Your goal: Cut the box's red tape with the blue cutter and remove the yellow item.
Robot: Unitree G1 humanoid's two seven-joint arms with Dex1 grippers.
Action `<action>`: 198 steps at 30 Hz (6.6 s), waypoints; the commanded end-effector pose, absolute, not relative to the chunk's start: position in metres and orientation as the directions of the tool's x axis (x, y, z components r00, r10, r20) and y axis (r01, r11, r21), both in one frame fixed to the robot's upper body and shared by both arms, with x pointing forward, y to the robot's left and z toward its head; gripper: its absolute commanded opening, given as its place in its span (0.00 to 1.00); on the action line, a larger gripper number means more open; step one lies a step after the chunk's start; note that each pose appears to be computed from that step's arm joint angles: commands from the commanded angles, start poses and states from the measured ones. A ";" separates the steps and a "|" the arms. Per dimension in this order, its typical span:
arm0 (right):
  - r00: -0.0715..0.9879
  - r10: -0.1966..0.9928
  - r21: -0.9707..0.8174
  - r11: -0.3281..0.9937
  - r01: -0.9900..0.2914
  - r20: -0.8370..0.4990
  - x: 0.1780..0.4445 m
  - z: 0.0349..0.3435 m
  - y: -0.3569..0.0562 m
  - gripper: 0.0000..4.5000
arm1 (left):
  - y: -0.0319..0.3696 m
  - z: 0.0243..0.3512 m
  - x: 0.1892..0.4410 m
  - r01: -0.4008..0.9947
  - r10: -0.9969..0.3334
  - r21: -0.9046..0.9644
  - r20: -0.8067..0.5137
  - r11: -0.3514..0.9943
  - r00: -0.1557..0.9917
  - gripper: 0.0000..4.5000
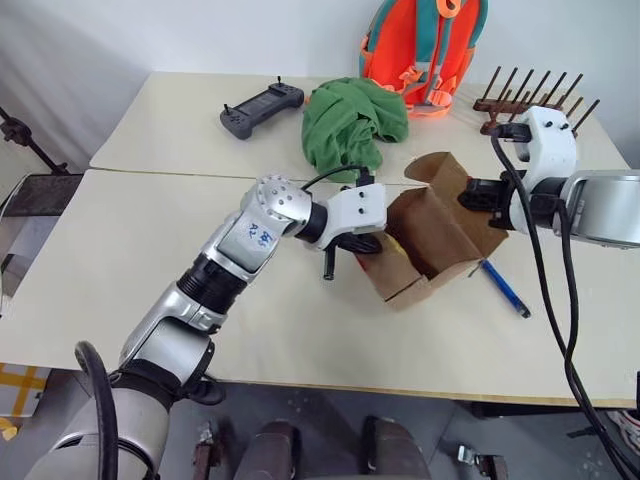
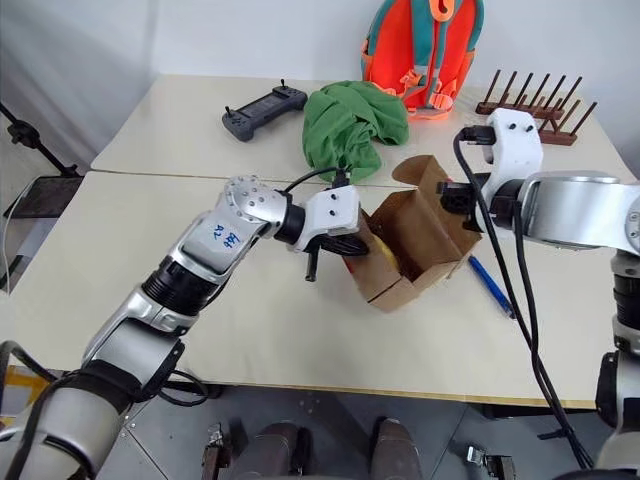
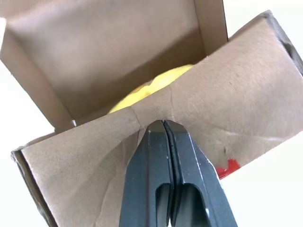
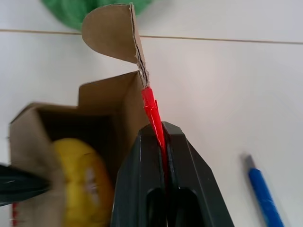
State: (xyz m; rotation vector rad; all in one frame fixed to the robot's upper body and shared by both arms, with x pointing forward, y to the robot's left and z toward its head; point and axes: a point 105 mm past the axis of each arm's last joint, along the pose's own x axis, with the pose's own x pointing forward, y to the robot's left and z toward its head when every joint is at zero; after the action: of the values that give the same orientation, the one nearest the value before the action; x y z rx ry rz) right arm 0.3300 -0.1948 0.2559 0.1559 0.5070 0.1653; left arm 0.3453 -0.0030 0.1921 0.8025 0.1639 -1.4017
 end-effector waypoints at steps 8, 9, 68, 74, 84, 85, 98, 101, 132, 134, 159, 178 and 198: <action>0.825 0.146 0.225 0.974 -0.023 -0.547 0.319 0.210 -0.203 0.01 | 0.008 0.165 0.349 0.940 -0.760 0.337 -0.595 0.058 0.261 0.00; 0.819 0.140 0.229 0.973 -0.011 -0.556 0.317 0.203 -0.202 0.01 | 0.008 0.163 0.348 0.940 -0.758 0.335 -0.599 0.056 0.259 0.00; 0.882 0.432 -0.350 0.810 -0.471 -0.186 0.204 0.246 -0.225 1.00 | -0.074 0.181 0.359 0.863 -0.734 0.438 -0.668 -0.253 0.124 0.61; 0.887 0.419 -0.355 0.813 -0.461 -0.192 0.207 0.247 -0.229 1.00 | -0.079 0.213 0.362 0.856 -0.827 0.483 -0.547 -0.184 0.131 0.25; 0.874 0.455 -0.375 0.790 -0.485 -0.171 0.217 0.258 -0.237 1.00 | -0.066 0.255 0.355 0.870 -0.907 0.482 -0.404 -0.098 0.122 0.02; 0.871 0.462 -0.380 0.785 -0.490 -0.168 0.220 0.259 -0.237 1.00 | -0.062 0.249 0.356 0.865 -0.892 0.490 -0.432 -0.110 0.131 0.02; 0.853 0.493 -0.382 0.764 -0.520 -0.174 0.226 0.256 -0.234 1.00 | -0.048 0.217 0.348 0.945 -0.832 0.316 -0.544 -0.083 0.109 0.02; 0.851 0.494 -0.377 0.765 -0.523 -0.178 0.226 0.254 -0.232 1.00 | -0.047 0.210 0.351 0.979 -0.816 0.202 -0.564 0.017 0.130 0.02; 0.772 0.608 -0.430 0.656 -0.620 -0.185 0.221 0.240 -0.218 1.00 | -0.012 0.195 0.342 0.794 -0.799 0.584 -0.552 -0.168 0.237 0.02; 0.767 0.612 -0.439 0.645 -0.625 -0.194 0.220 0.238 -0.218 1.00 | -0.016 0.200 0.336 0.822 -0.826 0.549 -0.526 -0.149 0.202 0.02; 0.712 0.697 -0.395 0.631 -0.668 -0.091 0.220 0.247 -0.213 1.00 | 0.055 0.287 0.387 0.748 -0.796 0.452 -0.125 0.485 0.592 0.02; 0.564 0.815 -0.379 0.485 -0.788 -0.130 0.263 0.239 -0.215 1.00 | 0.173 0.232 0.372 0.606 -0.477 0.391 -0.382 0.693 0.791 0.51; 0.549 0.756 -0.318 0.455 -0.832 -0.355 0.266 0.189 -0.269 1.00 | 0.186 0.195 0.275 0.799 -0.797 0.232 -0.131 0.554 0.590 1.00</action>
State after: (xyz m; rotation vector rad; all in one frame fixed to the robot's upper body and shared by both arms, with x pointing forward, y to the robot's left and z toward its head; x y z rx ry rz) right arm 0.2710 -0.2603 0.1904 -0.4323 0.1541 0.9754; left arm 0.2829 0.1802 0.1792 0.2671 0.1180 -0.9349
